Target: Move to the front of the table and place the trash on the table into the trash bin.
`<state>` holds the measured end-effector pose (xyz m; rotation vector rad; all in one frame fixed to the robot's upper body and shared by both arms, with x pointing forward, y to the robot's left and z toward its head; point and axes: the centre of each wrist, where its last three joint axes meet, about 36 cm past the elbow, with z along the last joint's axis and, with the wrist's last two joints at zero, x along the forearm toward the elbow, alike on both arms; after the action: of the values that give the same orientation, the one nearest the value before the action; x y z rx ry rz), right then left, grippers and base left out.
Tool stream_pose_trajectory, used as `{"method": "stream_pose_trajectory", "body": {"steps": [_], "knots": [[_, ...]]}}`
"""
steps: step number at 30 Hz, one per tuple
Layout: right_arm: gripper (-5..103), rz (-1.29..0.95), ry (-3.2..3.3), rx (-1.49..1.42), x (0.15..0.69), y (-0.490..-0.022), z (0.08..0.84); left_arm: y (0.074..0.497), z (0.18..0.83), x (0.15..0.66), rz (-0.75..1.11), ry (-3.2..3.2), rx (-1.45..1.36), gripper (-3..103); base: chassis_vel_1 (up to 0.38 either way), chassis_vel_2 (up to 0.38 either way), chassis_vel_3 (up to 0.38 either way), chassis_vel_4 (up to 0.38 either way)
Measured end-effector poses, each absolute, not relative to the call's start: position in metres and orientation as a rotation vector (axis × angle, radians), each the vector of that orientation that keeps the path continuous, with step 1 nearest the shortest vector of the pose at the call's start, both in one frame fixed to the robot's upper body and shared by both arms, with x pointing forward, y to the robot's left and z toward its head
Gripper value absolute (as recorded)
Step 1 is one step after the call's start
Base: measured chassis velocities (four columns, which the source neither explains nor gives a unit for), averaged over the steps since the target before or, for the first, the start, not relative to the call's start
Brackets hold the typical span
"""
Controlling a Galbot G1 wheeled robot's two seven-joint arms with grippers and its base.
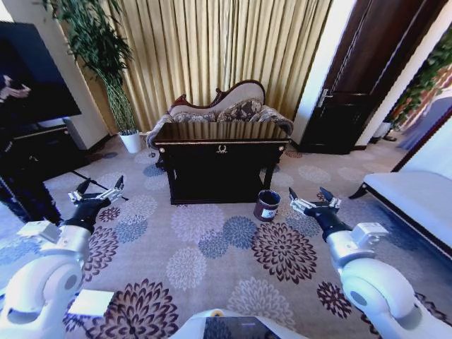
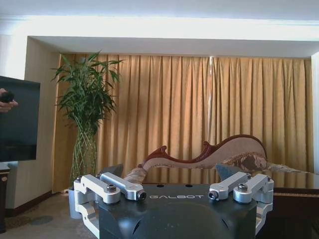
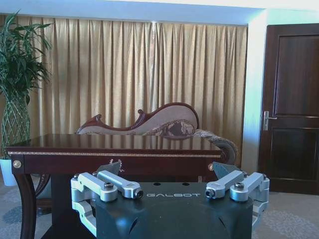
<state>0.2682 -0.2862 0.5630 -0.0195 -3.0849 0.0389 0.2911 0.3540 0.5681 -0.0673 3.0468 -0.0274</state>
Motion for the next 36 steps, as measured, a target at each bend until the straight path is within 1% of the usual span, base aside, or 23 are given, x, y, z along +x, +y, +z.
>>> {"method": "stream_pose_trajectory", "body": {"steps": [36], "knots": [[100,0.039,-3.085,-0.019,0.2682,-0.2862,0.5627,0.3541,0.5679,0.2912,-0.027,3.047,-0.066,100,0.0,0.0,0.0,0.0]]}}
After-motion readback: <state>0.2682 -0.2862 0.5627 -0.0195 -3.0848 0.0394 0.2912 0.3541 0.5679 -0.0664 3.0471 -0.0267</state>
